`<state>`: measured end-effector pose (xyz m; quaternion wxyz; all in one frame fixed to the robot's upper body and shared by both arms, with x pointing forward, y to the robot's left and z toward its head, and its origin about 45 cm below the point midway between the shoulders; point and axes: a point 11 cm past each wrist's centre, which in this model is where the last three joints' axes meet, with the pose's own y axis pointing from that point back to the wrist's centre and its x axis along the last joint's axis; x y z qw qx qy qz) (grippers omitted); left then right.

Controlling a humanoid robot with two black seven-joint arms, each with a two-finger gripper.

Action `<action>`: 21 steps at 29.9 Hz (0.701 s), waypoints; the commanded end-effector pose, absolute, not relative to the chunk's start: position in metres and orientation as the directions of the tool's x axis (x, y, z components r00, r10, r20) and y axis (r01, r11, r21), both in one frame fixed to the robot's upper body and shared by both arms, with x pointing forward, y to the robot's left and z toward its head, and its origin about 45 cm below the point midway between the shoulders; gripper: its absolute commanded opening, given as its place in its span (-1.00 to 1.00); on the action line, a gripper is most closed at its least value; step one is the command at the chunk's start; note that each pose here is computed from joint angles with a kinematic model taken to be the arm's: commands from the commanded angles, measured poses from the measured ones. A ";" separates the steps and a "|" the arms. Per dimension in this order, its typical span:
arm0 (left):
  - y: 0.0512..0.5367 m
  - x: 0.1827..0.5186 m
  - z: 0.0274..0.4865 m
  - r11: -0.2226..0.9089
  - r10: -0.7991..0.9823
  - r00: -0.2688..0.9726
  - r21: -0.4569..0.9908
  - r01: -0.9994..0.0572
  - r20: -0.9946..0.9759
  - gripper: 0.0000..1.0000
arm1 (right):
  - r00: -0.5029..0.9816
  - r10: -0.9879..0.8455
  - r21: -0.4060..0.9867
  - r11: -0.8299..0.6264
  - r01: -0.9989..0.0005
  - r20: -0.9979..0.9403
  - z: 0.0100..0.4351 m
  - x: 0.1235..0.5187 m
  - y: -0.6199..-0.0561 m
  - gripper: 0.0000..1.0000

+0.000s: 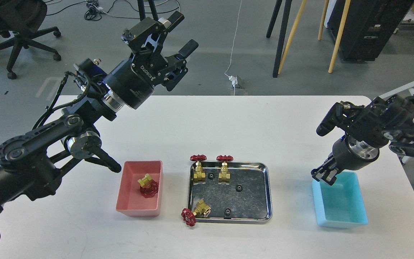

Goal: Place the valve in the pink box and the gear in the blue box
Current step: 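Lower the gear into the light-blue box and open the right gripper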

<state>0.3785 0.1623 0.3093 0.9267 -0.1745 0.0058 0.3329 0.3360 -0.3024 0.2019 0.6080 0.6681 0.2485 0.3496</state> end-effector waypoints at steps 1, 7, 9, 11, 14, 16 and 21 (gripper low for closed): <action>0.162 0.377 0.306 0.716 0.616 0.776 -0.316 -0.623 -0.136 0.40 | 0.638 0.754 0.988 -0.129 -0.089 0.156 0.202 0.330 -0.313 -0.90; 0.161 0.377 0.305 0.717 0.614 0.777 -0.316 -0.622 -0.139 0.40 | 0.630 0.769 0.994 -0.088 -0.061 0.106 0.196 0.315 -0.329 -0.90; 0.161 0.377 0.305 0.717 0.613 0.778 -0.316 -0.621 -0.140 0.40 | 0.635 0.768 0.997 -0.068 -0.046 0.082 0.191 0.310 -0.337 -0.89; 0.161 0.377 0.305 0.716 0.613 0.777 -0.317 -0.622 -0.140 0.40 | 0.646 0.760 0.997 -0.066 -0.037 0.075 0.188 0.306 -0.342 -0.88; 0.161 0.377 0.305 0.716 0.613 0.777 -0.317 -0.623 -0.141 0.40 | 0.657 0.750 0.997 -0.066 -0.039 0.075 0.187 0.305 -0.346 -0.79; 0.161 0.377 0.305 0.716 0.613 0.777 -0.317 -0.623 -0.141 0.40 | 0.665 0.743 0.997 -0.066 -0.040 0.076 0.186 0.304 -0.349 -0.64; 0.160 0.376 0.304 0.717 0.612 0.778 -0.316 -0.622 -0.142 0.40 | 0.680 0.724 0.994 -0.092 -0.064 0.111 0.190 0.308 -0.348 -0.24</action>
